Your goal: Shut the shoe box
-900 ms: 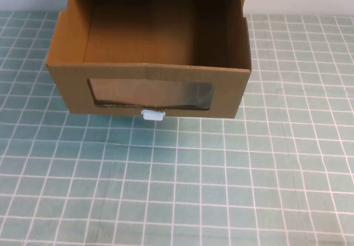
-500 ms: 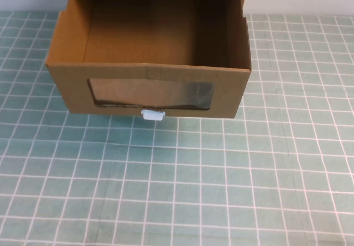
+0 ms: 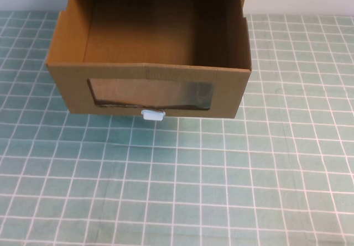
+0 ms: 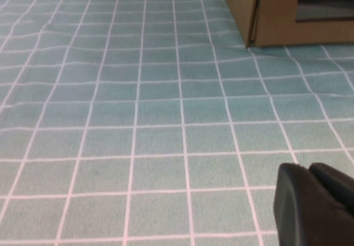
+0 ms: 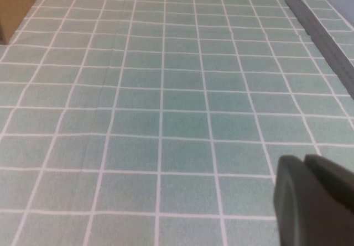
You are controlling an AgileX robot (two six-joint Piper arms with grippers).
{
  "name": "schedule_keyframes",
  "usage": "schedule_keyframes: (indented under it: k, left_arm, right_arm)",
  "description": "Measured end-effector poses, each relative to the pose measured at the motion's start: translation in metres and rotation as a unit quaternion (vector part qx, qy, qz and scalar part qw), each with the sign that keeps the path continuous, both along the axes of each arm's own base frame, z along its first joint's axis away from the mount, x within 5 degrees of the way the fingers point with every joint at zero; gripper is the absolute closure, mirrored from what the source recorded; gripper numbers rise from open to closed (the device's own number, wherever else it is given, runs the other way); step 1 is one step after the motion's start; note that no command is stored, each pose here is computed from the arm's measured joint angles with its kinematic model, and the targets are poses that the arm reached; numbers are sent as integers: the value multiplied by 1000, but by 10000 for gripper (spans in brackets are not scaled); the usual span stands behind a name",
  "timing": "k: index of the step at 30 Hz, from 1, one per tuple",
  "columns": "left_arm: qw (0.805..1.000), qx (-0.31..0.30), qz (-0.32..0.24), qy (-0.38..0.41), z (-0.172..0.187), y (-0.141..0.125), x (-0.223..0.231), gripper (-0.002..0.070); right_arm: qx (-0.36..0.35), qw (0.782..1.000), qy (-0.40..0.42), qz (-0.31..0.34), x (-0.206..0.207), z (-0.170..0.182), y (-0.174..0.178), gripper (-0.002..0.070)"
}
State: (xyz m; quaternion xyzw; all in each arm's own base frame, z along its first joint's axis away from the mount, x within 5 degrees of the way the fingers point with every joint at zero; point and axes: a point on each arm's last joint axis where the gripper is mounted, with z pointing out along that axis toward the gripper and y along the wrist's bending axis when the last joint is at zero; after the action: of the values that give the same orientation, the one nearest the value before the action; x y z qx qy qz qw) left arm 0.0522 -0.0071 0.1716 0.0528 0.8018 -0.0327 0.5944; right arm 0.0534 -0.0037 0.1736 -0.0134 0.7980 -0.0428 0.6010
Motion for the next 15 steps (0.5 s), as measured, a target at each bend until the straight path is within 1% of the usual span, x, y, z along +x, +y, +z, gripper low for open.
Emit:
schedule_keyframes:
  k: [3, 6, 11, 15]
  left_arm:
    - [1000, -1, 1, -11, 2, 0, 1, 680]
    - [1000, -2, 1, -22, 4, 0, 1, 680]
    - [997, -8, 4, -71, 13, 0, 3, 680]
    - [988, -17, 10, -151, 27, 1, 4, 680]
  right_arm:
    - [0, 1000, -5, 0, 0, 1, 0, 690]
    - [-2, 1000, -30, 2, 1, 5, 0, 690]
    - [-6, 993, -121, 9, 4, 21, 1, 690]
    - [-10, 975, -221, 16, 2, 40, 3, 690]
